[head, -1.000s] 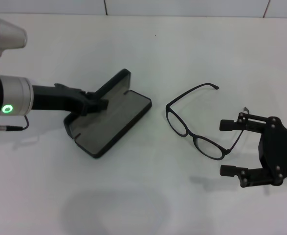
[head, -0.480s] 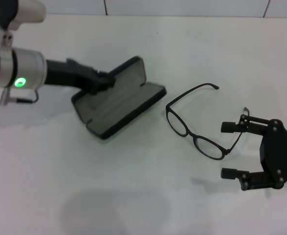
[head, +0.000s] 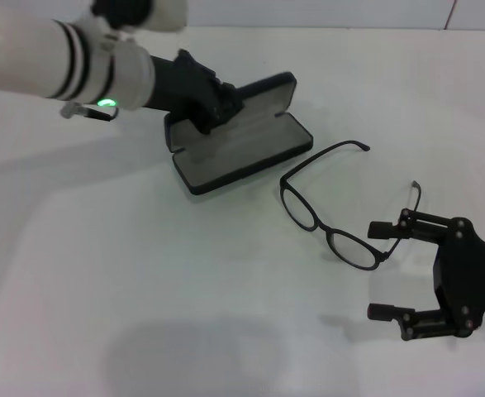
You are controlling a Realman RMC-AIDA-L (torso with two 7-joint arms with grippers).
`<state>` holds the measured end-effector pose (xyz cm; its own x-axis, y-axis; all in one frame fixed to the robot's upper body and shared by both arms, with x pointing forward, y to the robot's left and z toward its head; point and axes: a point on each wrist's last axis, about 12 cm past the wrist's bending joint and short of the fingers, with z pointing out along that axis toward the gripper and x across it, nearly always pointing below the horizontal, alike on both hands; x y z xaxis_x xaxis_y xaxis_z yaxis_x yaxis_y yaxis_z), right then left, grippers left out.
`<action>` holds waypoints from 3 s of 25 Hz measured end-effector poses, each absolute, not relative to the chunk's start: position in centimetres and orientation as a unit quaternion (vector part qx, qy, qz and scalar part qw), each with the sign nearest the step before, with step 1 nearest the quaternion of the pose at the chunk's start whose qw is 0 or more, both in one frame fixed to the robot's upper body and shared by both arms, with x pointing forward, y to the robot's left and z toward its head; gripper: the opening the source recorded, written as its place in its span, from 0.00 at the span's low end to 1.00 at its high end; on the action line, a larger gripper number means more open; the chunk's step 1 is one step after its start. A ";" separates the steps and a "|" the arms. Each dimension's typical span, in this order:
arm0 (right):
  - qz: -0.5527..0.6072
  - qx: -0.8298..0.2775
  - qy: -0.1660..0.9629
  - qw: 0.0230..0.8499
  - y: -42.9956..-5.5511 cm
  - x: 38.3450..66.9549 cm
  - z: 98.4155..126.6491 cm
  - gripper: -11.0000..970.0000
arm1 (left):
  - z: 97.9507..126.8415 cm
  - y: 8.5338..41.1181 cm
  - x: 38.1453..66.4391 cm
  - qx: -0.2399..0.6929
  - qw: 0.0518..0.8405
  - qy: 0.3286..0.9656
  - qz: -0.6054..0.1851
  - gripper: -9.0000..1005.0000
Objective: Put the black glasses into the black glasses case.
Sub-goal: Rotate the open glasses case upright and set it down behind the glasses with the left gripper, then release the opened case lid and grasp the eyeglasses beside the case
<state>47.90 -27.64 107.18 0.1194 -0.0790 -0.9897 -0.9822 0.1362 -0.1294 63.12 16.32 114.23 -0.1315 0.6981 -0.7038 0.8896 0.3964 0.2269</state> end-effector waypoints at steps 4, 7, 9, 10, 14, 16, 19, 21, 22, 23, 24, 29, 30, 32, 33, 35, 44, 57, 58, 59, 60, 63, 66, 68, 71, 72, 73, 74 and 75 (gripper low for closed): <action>0.416 -0.511 0.519 0.544 -27.6 47.6 107.0 0.87 | 113.8 15.2 63.1 0.563 0.381 0.725 -0.107 0.26; 0.415 -0.512 0.515 0.548 -27.8 47.3 107.0 0.87 | 113.7 14.7 62.9 0.582 0.377 0.714 -0.103 0.27; 0.414 -0.513 0.512 0.551 -27.9 47.0 106.9 0.87 | 113.6 14.6 62.7 0.595 0.375 0.704 -0.101 0.27; 0.414 -0.513 0.510 0.552 -27.9 46.9 106.9 0.87 | 113.6 14.6 62.6 0.598 0.375 0.701 -0.103 0.27; 0.415 -0.511 0.510 0.553 -28.2 46.5 106.8 0.87 | 113.7 14.1 61.8 0.634 0.376 0.663 -0.128 0.28; 0.417 -0.510 0.510 0.553 -28.3 46.3 106.8 0.87 | 113.7 13.9 61.4 0.650 0.376 0.646 -0.135 0.29; 0.419 -0.509 0.512 0.551 -28.4 46.1 106.7 0.87 | 113.6 13.7 61.0 0.657 0.375 0.637 -0.147 0.30; 0.420 -0.509 0.512 0.550 -28.4 45.9 106.6 0.87 | 113.6 13.7 60.9 0.655 0.378 0.637 -0.150 0.30; 0.421 -0.509 0.512 0.550 -28.4 45.9 106.6 0.87 | 113.6 13.7 60.9 0.654 0.379 0.637 -0.152 0.31; 0.421 -0.508 0.513 0.549 -28.5 45.8 106.5 0.87 | 113.7 13.6 60.9 0.653 0.382 0.636 -0.153 0.31; 0.421 -0.508 0.514 0.549 -28.6 45.7 106.5 0.87 | 113.8 13.6 60.9 0.652 0.383 0.636 -0.154 0.31; 0.408 -0.498 0.522 0.560 -29.1 45.5 106.4 0.87 | 114.0 13.6 61.1 0.642 0.389 0.642 -0.157 0.33; 0.405 -0.496 0.523 0.562 -29.2 45.5 106.4 0.87 | 114.2 13.7 61.2 0.632 0.394 0.648 -0.162 0.36; 0.401 -0.487 0.530 0.566 -29.5 45.8 106.7 0.87 | 114.4 13.8 61.2 0.619 0.402 0.653 -0.172 0.43; 0.401 -0.482 0.535 0.566 -29.6 46.1 106.9 0.87 | 114.7 14.3 61.0 0.590 0.425 0.656 -0.201 0.46; 0.406 -0.478 0.551 0.551 -29.6 47.0 107.7 0.87 | 114.7 14.9 60.3 0.564 0.458 0.646 -0.236 0.53; 0.332 -0.533 0.684 0.371 -26.4 52.1 114.5 0.87 | 111.9 17.1 57.0 0.459 0.518 0.634 -0.344 0.72; 0.188 -0.551 0.788 0.201 -16.6 56.3 118.0 0.87 | 110.0 18.5 56.4 0.406 0.533 0.649 -0.360 0.73; 0.184 -0.551 0.790 0.197 -16.1 56.4 117.9 0.87 | 110.0 18.6 56.4 0.406 0.533 0.650 -0.360 0.73; 0.180 -0.552 0.791 0.193 -15.6 56.5 117.9 0.86 | 109.9 18.6 56.4 0.406 0.532 0.650 -0.360 0.73; 0.174 -0.551 0.795 0.186 -15.1 56.6 117.7 0.86 | 109.7 18.7 56.3 0.406 0.531 0.651 -0.359 0.73; 0.152 -0.549 0.804 0.167 -14.0 56.9 117.0 0.86 | 109.3 18.7 56.1 0.408 0.530 0.652 -0.356 0.73; 0.127 -0.549 0.812 0.153 -13.1 57.1 116.3 0.86 | 108.9 18.8 56.0 0.409 0.529 0.653 -0.355 0.72; 0.113 -0.553 0.813 0.144 -12.4 57.3 115.9 0.86 | 108.7 18.9 55.8 0.412 0.529 0.652 -0.354 0.72; 0.103 -0.559 0.811 0.136 -11.4 57.6 115.7 0.86 | 108.4 19.0 55.6 0.413 0.532 0.649 -0.353 0.72; 0.101 -0.561 0.811 0.135 -11.2 57.7 115.7 0.82 | 108.3 19.0 55.5 0.412 0.533 0.649 -0.353 0.72; 0.098 -0.563 0.810 0.135 -10.9 57.7 115.7 0.78 | 108.3 19.0 55.5 0.411 0.535 0.648 -0.353 0.72; 0.095 -0.564 0.809 0.135 -10.7 57.8 115.6 0.74 | 108.2 19.0 55.5 0.411 0.537 0.647 -0.353 0.72; 0.093 -0.565 0.809 0.134 -10.6 57.8 115.5 0.70 | 108.2 19.1 55.5 0.411 0.538 0.646 -0.354 0.72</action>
